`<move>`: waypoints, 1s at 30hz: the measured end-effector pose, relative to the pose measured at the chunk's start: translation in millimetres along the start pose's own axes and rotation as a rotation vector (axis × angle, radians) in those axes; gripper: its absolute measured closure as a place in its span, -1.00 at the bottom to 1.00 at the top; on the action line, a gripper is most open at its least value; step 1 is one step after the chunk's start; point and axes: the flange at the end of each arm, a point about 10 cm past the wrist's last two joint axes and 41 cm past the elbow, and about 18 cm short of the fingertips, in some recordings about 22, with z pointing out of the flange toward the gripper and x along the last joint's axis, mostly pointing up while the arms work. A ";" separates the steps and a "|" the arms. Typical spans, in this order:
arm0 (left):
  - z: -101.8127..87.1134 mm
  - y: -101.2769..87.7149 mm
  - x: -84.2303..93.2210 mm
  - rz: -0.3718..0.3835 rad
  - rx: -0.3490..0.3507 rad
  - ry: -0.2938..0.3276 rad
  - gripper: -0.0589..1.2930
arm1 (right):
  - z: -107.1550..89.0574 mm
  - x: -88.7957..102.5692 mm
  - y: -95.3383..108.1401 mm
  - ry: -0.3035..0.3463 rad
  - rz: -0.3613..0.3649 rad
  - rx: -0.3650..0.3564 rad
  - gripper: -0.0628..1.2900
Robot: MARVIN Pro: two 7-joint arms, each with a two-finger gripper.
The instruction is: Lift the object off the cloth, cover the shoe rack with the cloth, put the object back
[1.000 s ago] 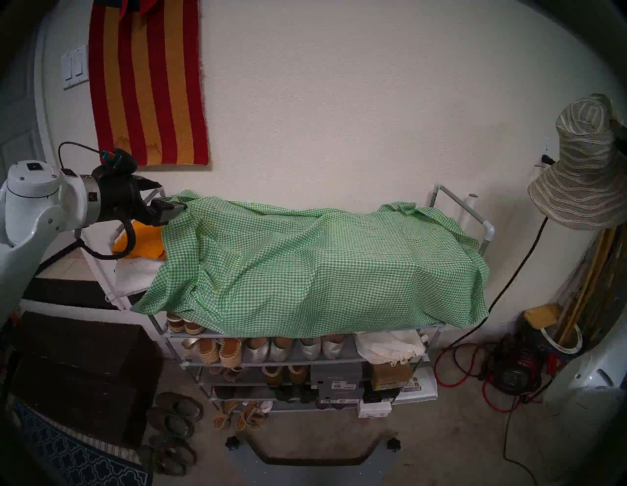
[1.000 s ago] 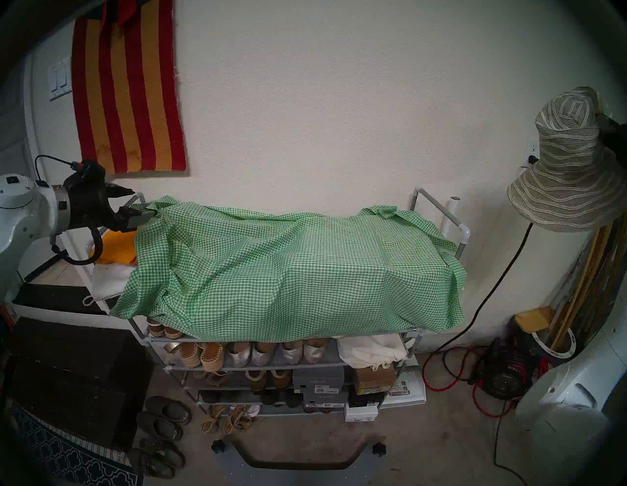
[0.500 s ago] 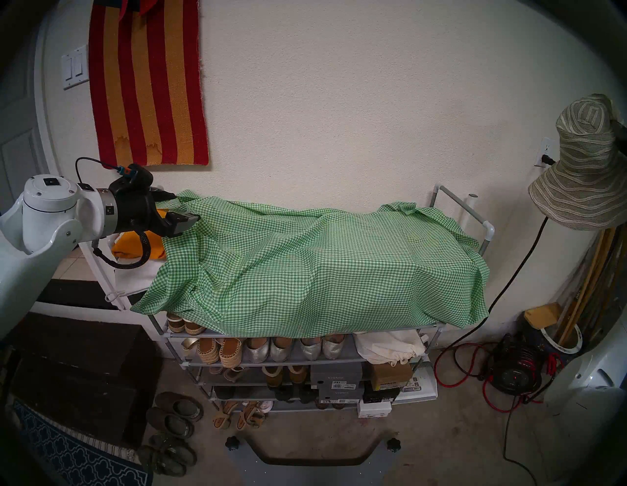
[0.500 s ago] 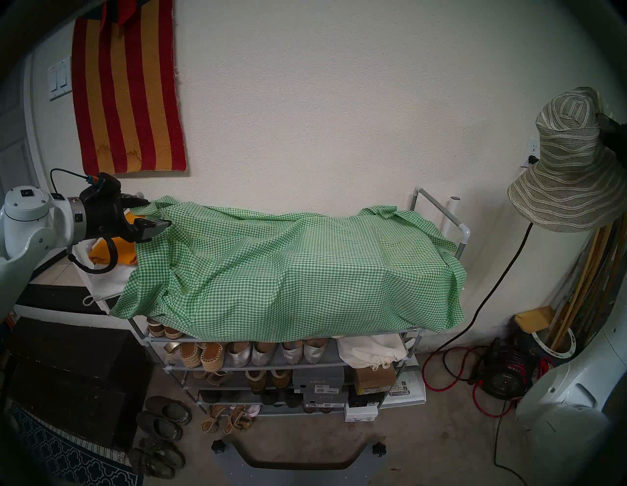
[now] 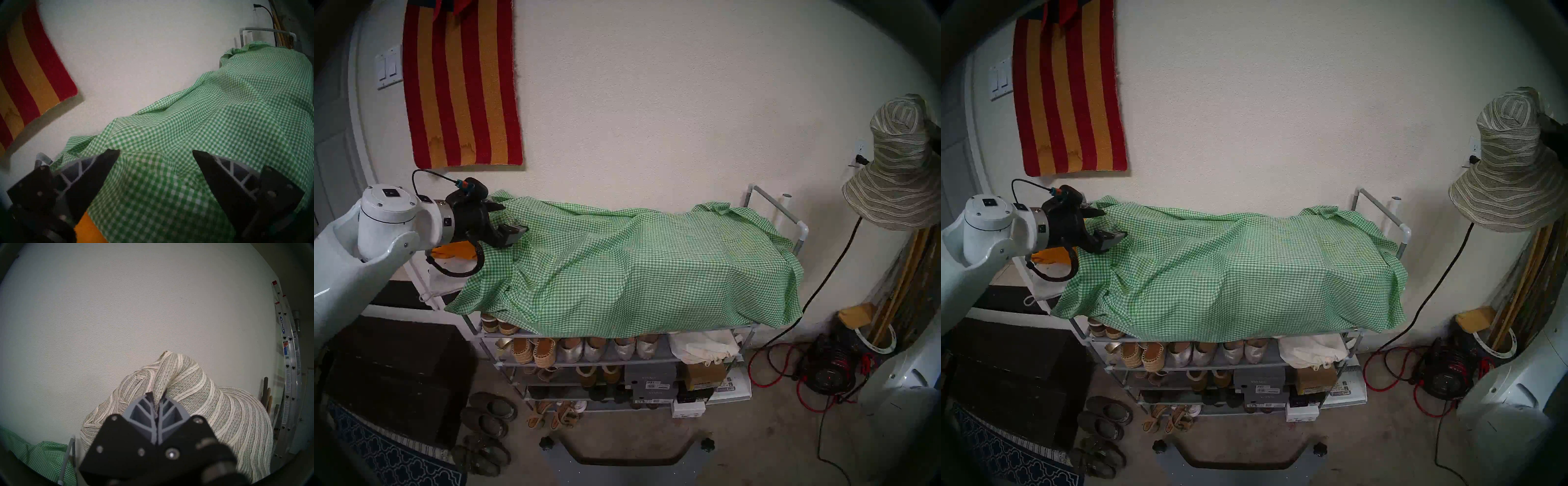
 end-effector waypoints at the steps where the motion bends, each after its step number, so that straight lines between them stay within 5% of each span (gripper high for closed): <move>1: 1.6 0.0 -1.1 -0.001 0.001 -0.005 -0.87 | 0.0 0.0 0.0 0.000 0.000 0.000 0.95; 6: 13.7 -3.9 -8.7 -0.015 0.018 -0.043 -0.80 | 0.0 0.0 0.0 0.000 0.000 0.000 0.95; 8: 16.7 -5.3 -8.6 -0.015 0.024 -0.054 -0.43 | 0.0 0.0 0.1 0.000 0.000 0.000 0.95; 11: 17.2 -6.9 -2.8 -0.010 0.032 -0.055 0.45 | 0.0 0.0 0.1 0.000 0.000 0.000 0.95; 14: 15.7 -7.8 2.3 -0.003 0.038 -0.051 0.85 | 0.0 0.0 0.1 0.000 0.000 0.000 0.95; 30: -37.4 11.4 65.6 0.141 0.043 0.101 0.93 | 0.1 -0.3 -0.1 0.000 0.001 0.002 0.95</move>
